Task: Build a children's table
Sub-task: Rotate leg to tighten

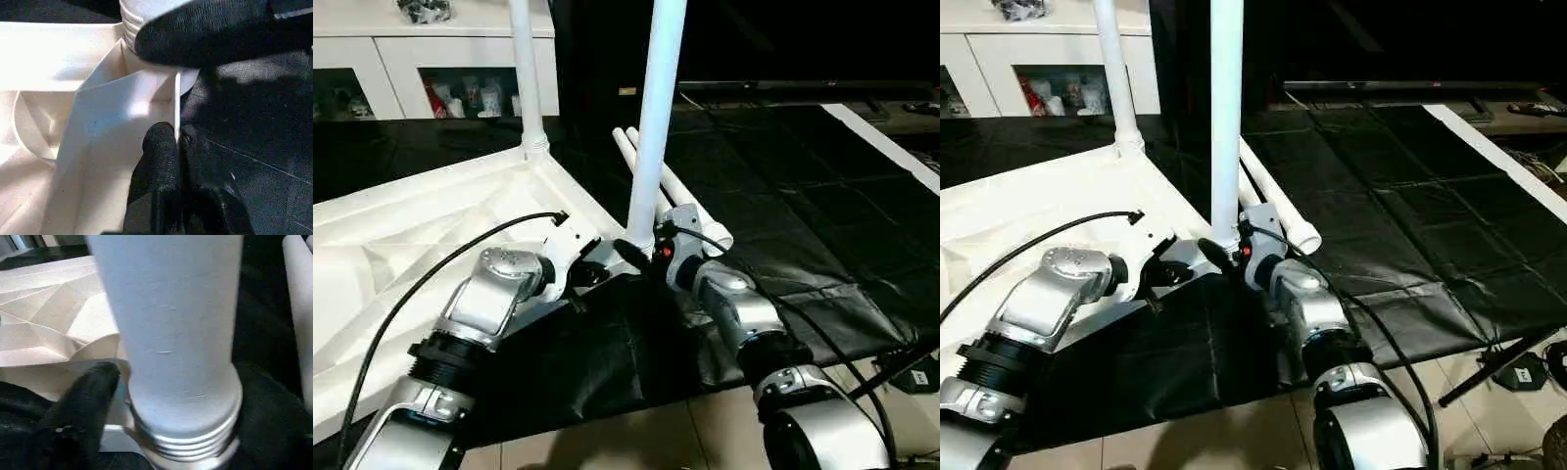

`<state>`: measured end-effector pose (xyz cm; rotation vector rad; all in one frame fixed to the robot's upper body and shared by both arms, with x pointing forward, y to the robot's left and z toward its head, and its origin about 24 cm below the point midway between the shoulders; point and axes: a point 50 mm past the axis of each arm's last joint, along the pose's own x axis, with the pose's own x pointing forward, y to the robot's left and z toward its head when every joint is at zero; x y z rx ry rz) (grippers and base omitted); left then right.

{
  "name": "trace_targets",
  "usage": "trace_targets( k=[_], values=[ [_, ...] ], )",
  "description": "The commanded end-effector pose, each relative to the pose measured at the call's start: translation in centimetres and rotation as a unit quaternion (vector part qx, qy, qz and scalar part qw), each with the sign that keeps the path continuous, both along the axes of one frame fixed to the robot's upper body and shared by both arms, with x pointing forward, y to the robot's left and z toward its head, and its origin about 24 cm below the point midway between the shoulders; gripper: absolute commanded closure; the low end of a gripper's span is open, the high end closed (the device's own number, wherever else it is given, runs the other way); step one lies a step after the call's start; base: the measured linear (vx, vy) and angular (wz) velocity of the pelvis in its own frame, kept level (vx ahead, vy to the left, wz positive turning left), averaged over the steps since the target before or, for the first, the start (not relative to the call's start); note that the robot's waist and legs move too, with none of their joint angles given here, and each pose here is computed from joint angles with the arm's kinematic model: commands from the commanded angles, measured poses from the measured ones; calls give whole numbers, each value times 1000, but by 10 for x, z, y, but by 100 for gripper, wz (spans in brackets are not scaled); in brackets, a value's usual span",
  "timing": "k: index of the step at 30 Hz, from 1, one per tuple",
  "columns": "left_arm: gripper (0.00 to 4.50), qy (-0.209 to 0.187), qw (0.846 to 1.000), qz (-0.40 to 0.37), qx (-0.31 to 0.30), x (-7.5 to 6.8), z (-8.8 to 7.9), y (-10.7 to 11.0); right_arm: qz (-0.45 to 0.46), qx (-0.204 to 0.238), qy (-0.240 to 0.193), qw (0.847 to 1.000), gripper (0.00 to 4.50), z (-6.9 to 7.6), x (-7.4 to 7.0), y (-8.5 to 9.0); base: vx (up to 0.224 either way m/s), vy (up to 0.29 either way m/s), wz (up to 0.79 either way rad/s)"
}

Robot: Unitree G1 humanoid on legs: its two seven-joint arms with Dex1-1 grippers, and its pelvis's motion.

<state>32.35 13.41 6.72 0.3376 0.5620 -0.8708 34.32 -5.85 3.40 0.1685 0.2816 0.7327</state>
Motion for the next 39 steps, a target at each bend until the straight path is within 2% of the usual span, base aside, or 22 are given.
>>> trace_targets(
  k=[1, 5, 7, 9, 10, 13, 16, 17, 19, 22, 24, 27, 30, 36, 39],
  values=[
    [450, -58, 997, -43, -7, 4, 21, -11, 63, -12, 9, 998, 22, -9, -11, 15, 0, 0, 0],
    [450, -63, 993, -94, 17, -1, 19, 4, 107, -16, -40, 993, 4, -3, -13, -9, 0, 0, 0],
    [450, -53, 992, -116, 21, -4, 17, 10, 126, -10, -54, 990, 4, 1, -14, -20, 0, 0, 0],
    [450, -37, 983, -175, 27, -12, 15, 20, 158, -12, -87, 983, 4, 10, -15, -39, 0, 0, 0],
    [450, -37, 983, -175, 27, -12, 15, 20, 158, -12, -87, 983, 4, 10, -15, -39, 0, 0, 0],
    [450, -13, 971, -239, 22, -19, 13, 30, 243, -18, -95, 965, 4, 20, -21, -56, 0, 0, 0],
    [450, -7, 968, -250, 17, -19, 14, 32, 277, -30, -91, 956, 4, 21, -25, -60, 0, 0, 0],
    [450, 2, 965, -263, 14, -19, 16, 33, 322, -47, -80, 942, 4, 20, -29, -64, 0, 0, 0],
    [450, 12, 957, -290, 23, -21, 17, 35, 362, -65, -68, 927, 4, 19, -33, -67, 0, 0, 0],
    [450, 17, 952, -304, 28, -21, 16, 35, 381, -74, -60, 919, 4, 18, -35, -68, 0, 0, 0],
    [450, 24, 943, -330, 34, -23, 16, 33, 405, -91, -53, 908, 4, 15, -37, -68, 0, 0, 0],
    [450, 28, 934, -356, 35, -24, 14, 28, 406, -90, -51, 908, 4, 15, -35, -66, 0, 0, 0],
    [450, 27, 926, -376, 36, -25, 12, 20, 406, -82, -48, 909, 38, 16, -35, -65, 0, 0, 0],
    [450, 24, 920, -389, 35, -26, 11, 13, 413, -72, -47, 907, 79, 14, -38, -63, 0, 0, 0],
    [450, 23, 920, -389, 38, -24, 10, 13, 420, -67, -44, 904, 117, 12, -41, -61, 0, 0, 0]
  ],
)
